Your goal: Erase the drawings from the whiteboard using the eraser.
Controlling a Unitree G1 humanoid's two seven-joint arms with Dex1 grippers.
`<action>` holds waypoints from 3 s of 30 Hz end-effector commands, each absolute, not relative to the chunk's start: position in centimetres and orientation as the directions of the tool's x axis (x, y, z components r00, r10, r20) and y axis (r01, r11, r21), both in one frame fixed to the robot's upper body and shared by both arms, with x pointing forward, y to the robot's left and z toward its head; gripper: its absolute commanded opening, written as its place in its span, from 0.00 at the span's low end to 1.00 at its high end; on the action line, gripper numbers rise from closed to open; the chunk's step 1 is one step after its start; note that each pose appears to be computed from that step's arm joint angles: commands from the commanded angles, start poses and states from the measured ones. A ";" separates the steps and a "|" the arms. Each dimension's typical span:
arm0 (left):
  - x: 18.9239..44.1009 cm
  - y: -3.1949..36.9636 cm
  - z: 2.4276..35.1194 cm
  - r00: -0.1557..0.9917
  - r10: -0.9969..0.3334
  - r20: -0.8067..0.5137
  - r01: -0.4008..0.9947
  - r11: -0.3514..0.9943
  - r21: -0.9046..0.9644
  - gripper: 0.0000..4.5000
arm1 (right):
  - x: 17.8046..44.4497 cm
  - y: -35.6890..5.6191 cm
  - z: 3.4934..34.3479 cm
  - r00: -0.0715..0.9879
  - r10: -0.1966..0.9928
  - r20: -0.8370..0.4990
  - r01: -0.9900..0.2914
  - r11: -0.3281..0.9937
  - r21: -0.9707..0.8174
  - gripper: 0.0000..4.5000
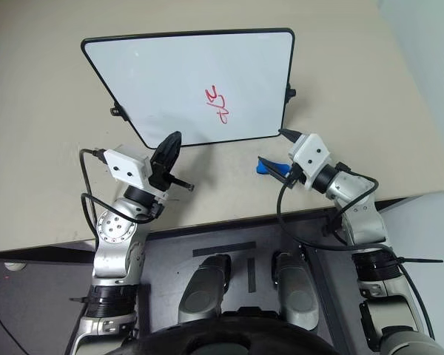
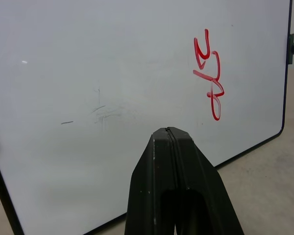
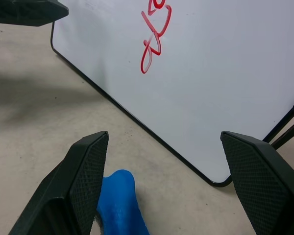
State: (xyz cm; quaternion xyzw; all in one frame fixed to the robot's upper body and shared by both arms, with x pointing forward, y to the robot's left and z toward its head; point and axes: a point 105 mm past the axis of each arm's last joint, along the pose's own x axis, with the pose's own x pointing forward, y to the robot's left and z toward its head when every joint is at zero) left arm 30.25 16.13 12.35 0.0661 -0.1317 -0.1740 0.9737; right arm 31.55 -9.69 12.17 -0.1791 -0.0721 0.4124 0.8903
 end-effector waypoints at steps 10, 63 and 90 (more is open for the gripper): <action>29.2 15.8 13.3 0.891 -0.375 0.256 0.334 0.924 0.187 0.00 | 30.8 -9.5 13.1 0.637 0.771 0.007 -0.709 0.589 -0.389 0.86; 29.2 15.3 14.3 0.906 -0.329 0.268 0.298 0.943 0.149 0.00 | 30.7 -10.1 8.4 0.556 0.798 -0.232 -0.818 0.474 -0.327 0.28; 29.7 15.6 12.8 0.906 -0.322 0.277 0.292 0.946 0.143 0.00 | 34.7 -2.5 14.6 0.404 0.906 -0.125 -0.443 0.074 -0.893 0.01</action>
